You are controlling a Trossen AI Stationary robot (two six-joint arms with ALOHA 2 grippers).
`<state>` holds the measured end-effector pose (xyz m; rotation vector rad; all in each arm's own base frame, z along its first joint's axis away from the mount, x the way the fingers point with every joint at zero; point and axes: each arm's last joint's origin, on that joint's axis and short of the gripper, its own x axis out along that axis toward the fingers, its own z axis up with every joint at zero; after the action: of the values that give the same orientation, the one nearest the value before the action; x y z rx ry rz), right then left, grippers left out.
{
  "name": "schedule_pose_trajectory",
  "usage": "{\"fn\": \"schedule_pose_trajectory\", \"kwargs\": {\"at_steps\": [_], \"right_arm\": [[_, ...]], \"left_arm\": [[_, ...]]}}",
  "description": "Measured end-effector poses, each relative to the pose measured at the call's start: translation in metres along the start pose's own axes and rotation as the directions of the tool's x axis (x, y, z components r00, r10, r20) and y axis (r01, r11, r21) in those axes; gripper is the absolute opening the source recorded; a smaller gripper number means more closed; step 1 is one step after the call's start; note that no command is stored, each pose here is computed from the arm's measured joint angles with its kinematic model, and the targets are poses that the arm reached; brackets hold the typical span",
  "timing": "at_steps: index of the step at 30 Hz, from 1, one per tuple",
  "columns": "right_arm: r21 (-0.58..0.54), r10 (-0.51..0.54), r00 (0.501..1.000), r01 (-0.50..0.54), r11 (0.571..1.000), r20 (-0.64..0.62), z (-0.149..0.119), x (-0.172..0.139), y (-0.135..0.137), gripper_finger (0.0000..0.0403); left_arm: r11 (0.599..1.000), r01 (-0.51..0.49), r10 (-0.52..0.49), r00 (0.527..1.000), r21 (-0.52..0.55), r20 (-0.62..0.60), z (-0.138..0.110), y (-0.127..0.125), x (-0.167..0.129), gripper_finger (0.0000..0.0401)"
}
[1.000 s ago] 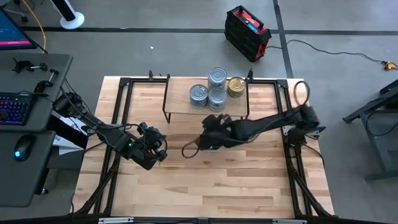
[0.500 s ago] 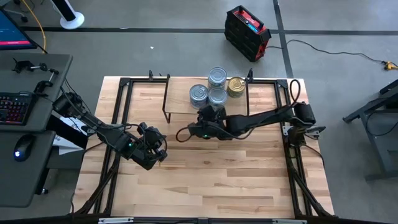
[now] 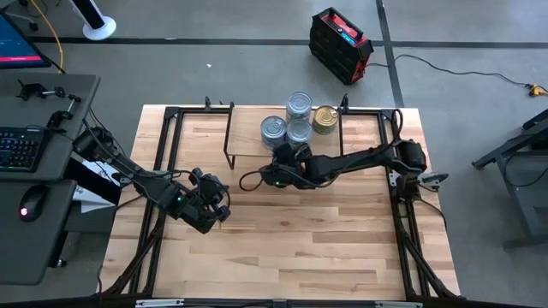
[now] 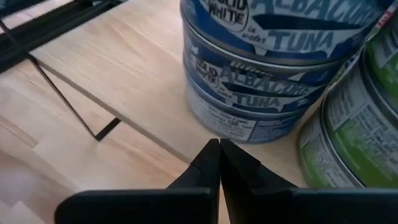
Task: Stack canned seafood by type on shelf
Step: Adjust the blue tuna cans on the shelf
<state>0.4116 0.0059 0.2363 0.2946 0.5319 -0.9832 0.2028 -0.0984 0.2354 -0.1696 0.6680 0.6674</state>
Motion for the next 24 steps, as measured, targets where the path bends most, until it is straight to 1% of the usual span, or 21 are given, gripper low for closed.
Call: {"fn": "schedule_pose_trajectory", "kwargs": {"at_steps": [5, 8, 13, 18, 20, 24], "right_arm": [[-0.009, -0.020, 1.000, 0.020, 1.000, 0.003, 0.004, 0.007, -0.005, 0.0000], [-0.011, -0.033, 0.999, 0.033, 0.999, 0.025, 0.008, 0.010, -0.006, 0.0000], [-0.016, 0.003, 0.999, -0.003, 1.000, 0.037, 0.015, 0.015, -0.006, 0.0000], [-0.009, 0.016, 0.999, -0.015, 1.000, 0.031, 0.015, 0.015, -0.005, 0.0000], [-0.015, 0.055, 0.998, -0.055, 0.998, 0.002, 0.013, 0.013, -0.003, 0.0000], [-0.063, 0.172, 0.983, -0.176, 0.982, -0.067, 0.003, -0.002, 0.009, 0.0000]], "left_arm": [[1.000, -0.005, 0.005, 1.000, -0.005, 0.000, 0.001, 0.001, 0.001, 0.0000], [1.000, -0.013, 0.013, 1.000, -0.012, -0.001, 0.002, 0.002, 0.003, 0.0000], [1.000, -0.024, 0.024, 1.000, -0.021, -0.002, 0.004, 0.003, 0.005, 0.0000], [1.000, -0.025, 0.025, 1.000, -0.018, -0.002, 0.004, 0.003, 0.005, 0.0000], [1.000, -0.025, 0.025, 1.000, -0.017, -0.002, 0.004, 0.003, 0.005, 0.0000], [1.000, -0.026, 0.026, 1.000, -0.014, -0.003, 0.004, 0.003, 0.005, 0.0000]]}}
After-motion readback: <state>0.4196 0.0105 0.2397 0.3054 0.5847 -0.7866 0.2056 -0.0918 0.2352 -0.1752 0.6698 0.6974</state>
